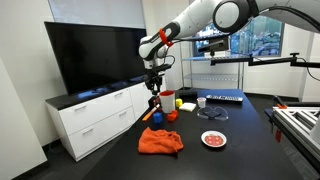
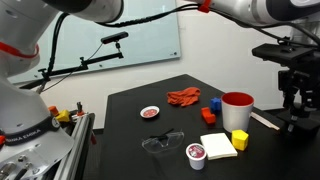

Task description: Move the black clamp to the left then rotate the top of the clamp.

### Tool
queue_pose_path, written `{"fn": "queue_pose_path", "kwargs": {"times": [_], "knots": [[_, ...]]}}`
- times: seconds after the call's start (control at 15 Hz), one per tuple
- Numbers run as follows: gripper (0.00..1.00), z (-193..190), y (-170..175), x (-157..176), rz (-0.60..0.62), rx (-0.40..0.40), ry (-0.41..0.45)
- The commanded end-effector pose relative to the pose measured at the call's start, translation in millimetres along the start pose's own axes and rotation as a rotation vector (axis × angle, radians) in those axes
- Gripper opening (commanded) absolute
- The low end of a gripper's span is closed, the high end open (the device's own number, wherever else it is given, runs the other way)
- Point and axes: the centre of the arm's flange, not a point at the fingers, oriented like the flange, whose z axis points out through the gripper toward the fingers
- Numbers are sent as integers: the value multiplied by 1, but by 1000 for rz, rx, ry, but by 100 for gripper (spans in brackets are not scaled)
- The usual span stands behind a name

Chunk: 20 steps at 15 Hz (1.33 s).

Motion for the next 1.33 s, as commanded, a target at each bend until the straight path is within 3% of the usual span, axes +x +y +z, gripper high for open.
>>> {"fn": "queue_pose_path", "kwargs": {"times": [0.0, 0.6, 1.0, 1.27], "knots": [[26, -22, 8, 6, -181, 42, 2], [26, -32, 19, 20, -567, 95, -60], [26, -40, 21, 26, -801, 68, -129], [26, -59, 26, 27, -876, 59, -177]]}}
